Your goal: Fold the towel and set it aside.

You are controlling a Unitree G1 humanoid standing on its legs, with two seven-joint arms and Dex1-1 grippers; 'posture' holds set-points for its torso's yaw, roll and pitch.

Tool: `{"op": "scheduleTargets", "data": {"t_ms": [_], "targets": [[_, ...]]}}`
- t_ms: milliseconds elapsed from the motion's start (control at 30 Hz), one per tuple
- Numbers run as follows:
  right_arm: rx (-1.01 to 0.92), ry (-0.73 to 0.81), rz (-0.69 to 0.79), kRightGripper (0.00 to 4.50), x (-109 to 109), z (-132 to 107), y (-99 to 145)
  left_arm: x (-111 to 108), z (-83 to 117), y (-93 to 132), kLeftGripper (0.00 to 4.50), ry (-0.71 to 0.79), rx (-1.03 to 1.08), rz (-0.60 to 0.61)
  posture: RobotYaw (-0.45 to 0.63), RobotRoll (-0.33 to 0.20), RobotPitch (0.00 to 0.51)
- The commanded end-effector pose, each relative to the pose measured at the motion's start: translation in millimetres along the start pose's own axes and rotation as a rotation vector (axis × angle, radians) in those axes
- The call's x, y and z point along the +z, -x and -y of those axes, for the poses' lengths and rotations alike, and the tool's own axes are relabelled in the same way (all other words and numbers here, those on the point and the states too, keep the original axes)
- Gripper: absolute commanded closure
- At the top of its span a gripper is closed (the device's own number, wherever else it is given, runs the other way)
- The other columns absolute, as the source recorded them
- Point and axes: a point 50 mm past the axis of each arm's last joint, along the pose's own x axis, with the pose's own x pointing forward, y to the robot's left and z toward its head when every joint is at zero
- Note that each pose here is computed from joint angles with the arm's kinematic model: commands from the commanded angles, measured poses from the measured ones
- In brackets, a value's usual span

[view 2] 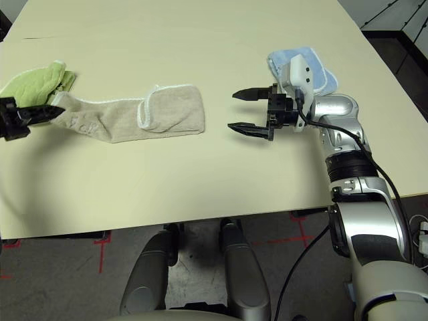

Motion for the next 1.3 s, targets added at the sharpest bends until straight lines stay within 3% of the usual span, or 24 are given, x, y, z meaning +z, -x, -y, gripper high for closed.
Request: {"op": "scheduleTargets", "data": {"t_ms": [33, 167, 433, 933, 1300], "targets": [[0.006, -0.001, -0.013, 0.0, -2.7, -2.0, 2.1, 11.0, 20.0, -14.0, 4.45, -0.045, -0.075, 0.008, 0.06, 0.0, 0.258], [0.0, -0.002, -0.016, 0.0, -3.0, -1.9, 3.0, 19.1, 57.2, -33.1, 4.45, -0.094, -0.225, -0.023, 0.05, 0.0, 0.256], [-0.024, 0.002, -0.016, 0.0, -3.1, -2.8, 4.7, 13.6, 94.3, -55.7, 4.45, -0.137, -0.388, -0.086, 0.04, 0.0, 0.249], [-0.037, -0.001, -0.02, 0.0, -5.5, -4.8, 4.3, -12.1, 107.6, -104.2, 4.45, -0.168, -0.378, -0.154, 0.03, 0.0, 0.241], [-0.042, 0.003, -0.026, 0.0, -5.4, -4.8, 5.7, -35.2, 112.5, -119.1, 4.45, -0.199, -0.365, -0.218, 0.02, 0.0, 0.242]]}}
